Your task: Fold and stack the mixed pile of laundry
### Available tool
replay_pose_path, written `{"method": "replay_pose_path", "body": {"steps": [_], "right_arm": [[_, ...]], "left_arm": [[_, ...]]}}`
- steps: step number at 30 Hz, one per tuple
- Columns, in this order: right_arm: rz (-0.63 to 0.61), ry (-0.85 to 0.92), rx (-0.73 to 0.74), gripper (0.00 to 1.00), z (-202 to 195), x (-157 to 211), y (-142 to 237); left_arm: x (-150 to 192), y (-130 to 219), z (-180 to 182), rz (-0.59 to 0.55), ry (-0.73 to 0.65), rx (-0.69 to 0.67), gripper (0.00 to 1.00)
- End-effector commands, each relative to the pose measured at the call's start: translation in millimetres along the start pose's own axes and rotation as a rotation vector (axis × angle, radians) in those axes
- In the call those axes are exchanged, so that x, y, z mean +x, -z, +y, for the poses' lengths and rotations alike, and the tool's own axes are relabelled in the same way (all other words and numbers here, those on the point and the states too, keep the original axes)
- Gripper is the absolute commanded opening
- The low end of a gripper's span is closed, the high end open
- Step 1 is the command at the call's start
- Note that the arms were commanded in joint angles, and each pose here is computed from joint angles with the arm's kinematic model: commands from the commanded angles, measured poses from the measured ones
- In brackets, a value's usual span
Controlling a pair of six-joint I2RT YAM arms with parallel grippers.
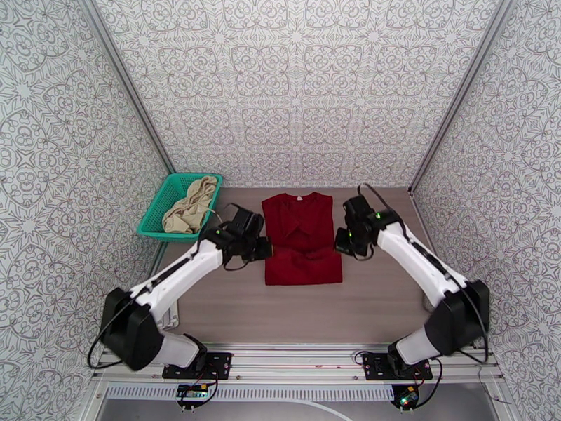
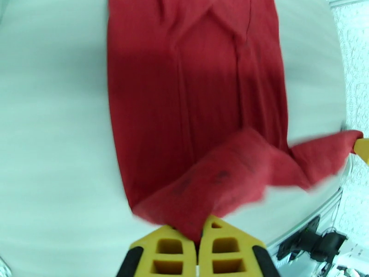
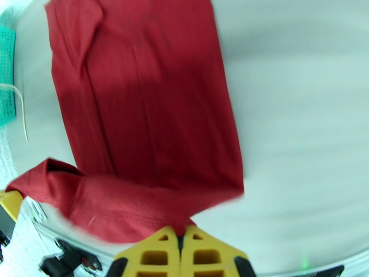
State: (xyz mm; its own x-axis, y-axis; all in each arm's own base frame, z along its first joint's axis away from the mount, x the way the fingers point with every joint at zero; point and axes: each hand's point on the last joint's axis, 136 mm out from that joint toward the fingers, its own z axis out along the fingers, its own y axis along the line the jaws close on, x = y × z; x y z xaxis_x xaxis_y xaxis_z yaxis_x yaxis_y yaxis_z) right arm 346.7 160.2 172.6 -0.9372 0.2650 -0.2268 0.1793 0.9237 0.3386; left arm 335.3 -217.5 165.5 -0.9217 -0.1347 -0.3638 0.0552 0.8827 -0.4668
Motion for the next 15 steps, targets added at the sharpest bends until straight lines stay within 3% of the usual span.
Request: {"method": "replay_pose_path", "body": {"steps": [1,9,15], "right_arm": [[-0.061,0.035,-0.053,0.00,17,-43,-7],[-0.015,0.013,-0.117,0.00,20,-86,-65],[0.001,0.005,-0.157,0.00,13,-102,-99]], "left_arm": [[-39,-12,-11,-0.056,-0.054,0.075,0.00],[-77,-65,7,-0.045,-0.014,0.069,0.00],[-85,-93,37,-0.034,0.030,0.024,0.00]]}}
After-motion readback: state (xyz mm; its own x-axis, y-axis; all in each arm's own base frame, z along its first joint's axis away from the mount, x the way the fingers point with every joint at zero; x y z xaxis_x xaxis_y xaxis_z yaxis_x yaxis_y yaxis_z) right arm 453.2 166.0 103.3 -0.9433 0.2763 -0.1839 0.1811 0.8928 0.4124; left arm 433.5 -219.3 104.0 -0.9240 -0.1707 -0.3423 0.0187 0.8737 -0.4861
